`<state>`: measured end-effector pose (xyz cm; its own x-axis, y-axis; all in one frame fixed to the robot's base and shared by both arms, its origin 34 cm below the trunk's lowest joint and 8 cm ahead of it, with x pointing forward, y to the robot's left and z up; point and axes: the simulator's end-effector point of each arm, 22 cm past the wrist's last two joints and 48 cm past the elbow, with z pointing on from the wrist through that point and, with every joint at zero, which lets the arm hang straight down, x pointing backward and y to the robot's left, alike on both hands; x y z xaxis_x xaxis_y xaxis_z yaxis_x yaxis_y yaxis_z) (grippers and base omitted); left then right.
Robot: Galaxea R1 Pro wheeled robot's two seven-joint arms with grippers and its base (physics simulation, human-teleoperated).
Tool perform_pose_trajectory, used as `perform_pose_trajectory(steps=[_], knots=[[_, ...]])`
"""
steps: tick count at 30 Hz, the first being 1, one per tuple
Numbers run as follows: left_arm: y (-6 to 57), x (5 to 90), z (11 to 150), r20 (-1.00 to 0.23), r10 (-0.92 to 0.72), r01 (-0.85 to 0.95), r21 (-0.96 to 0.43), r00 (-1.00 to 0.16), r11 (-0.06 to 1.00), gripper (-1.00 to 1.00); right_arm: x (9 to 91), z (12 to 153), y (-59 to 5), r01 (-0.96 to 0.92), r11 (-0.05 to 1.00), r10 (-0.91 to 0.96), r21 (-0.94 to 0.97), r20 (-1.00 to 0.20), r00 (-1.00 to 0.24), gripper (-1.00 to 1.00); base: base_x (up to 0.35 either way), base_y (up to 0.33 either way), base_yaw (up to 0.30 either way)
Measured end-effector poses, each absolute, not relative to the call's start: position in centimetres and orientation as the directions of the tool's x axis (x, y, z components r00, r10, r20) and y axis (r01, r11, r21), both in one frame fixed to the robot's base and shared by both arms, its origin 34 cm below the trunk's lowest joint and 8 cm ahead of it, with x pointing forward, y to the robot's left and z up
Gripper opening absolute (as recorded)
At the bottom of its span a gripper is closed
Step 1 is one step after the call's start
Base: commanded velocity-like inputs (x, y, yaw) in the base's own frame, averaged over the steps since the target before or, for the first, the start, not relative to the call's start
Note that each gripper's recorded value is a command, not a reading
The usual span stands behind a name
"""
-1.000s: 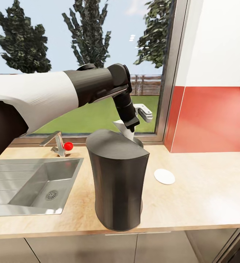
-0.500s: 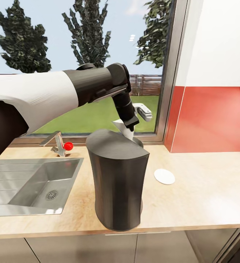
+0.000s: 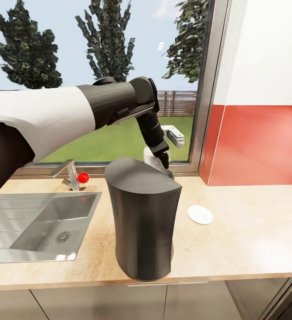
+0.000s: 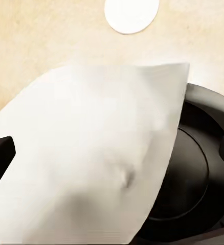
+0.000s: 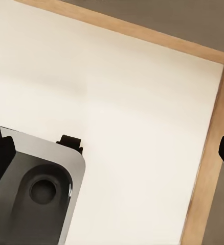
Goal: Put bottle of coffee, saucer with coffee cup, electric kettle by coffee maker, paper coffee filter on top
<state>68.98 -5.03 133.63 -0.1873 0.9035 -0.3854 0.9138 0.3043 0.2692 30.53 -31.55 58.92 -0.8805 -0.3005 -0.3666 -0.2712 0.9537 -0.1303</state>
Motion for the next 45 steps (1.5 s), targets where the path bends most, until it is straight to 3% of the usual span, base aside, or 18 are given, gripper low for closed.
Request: perform_pose_trajectory(steps=[19,30,45], knots=[[-4.9,69.3,133.9,-0.394,0.898,0.91,0.267,-0.196,0.316,1.0,30.5,58.9,-31.6,-0.271,0.954,-0.301,-0.131,-0.366,-0.881,1.0,0.0,0.0,0.0],[-5.8,70.3,138.0,-0.547,0.801,0.898,0.186,-0.242,0.398,1.0,30.5,58.9,-31.5,-0.271,0.954,-0.301,-0.131,-0.367,-0.88,1.0,0.0,0.0,0.0],[-6.9,69.7,139.3,-0.593,0.771,0.908,0.153,-0.232,0.391,1.0,30.5,58.9,-31.6,-0.271,0.954,-0.3,-0.131,-0.367,-0.88,1.0,0.0,0.0,0.0]])
